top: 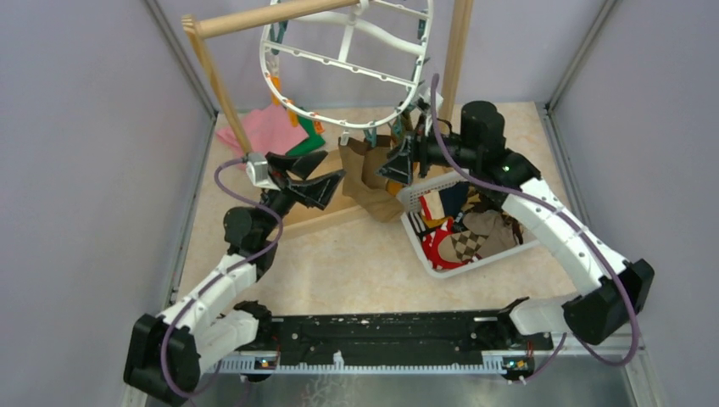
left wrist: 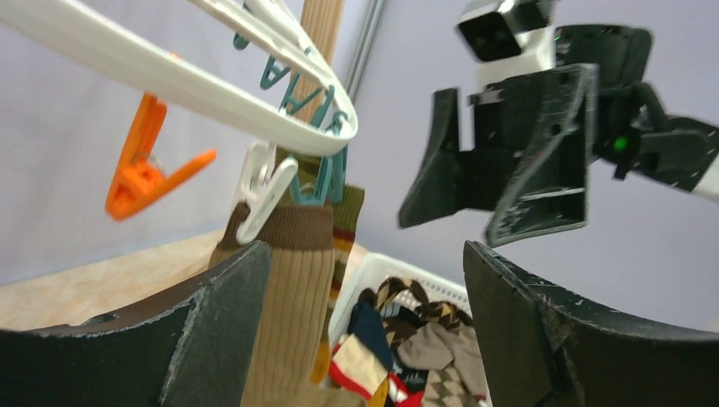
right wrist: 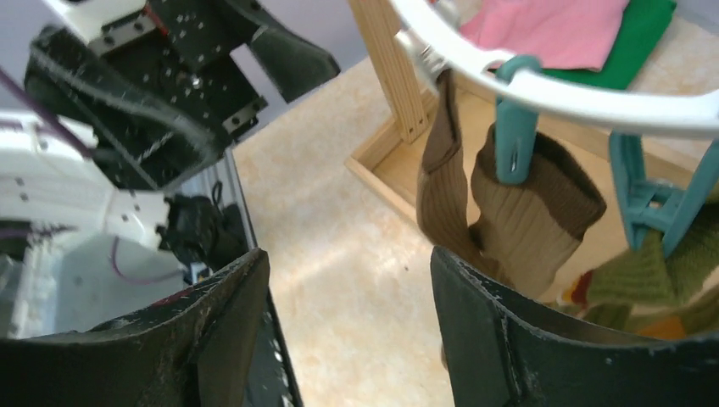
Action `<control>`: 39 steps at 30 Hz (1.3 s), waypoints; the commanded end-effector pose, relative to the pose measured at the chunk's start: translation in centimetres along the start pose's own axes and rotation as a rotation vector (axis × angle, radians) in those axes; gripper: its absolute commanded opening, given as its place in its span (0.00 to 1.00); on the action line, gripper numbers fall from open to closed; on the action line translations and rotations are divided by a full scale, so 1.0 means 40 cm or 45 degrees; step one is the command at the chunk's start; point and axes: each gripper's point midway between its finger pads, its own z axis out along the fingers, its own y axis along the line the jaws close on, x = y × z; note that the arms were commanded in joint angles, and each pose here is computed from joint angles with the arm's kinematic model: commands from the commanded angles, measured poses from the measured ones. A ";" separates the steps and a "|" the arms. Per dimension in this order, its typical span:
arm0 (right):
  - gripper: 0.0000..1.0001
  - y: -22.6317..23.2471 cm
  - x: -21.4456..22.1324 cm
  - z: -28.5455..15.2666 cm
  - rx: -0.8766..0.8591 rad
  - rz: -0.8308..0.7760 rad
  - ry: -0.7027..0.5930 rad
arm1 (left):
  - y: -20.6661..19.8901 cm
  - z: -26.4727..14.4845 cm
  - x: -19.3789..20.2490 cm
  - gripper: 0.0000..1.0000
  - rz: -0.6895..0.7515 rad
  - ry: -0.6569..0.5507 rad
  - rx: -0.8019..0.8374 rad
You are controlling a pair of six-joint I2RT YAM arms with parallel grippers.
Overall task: Clip the socks to the hanger
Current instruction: Clamp the sock onto the hanger, then rotate the hanger at the clothesline.
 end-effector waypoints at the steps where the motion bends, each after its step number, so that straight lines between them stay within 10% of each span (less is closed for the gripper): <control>1: 0.70 0.049 0.039 -0.097 -0.150 -0.418 0.044 | 0.025 -0.072 0.062 0.92 0.101 0.131 -0.094; 15: 0.78 -0.069 0.232 -0.249 -0.080 -0.783 0.109 | 0.184 -0.215 0.270 0.98 0.166 0.292 -0.363; 31: 0.84 -0.221 0.203 -0.218 0.288 -0.509 -0.014 | 0.235 -0.113 0.329 0.95 0.176 0.322 -0.241; 39: 0.66 -0.200 0.103 -0.113 0.074 -0.239 -0.220 | 0.205 -0.189 0.288 0.96 0.166 0.307 -0.352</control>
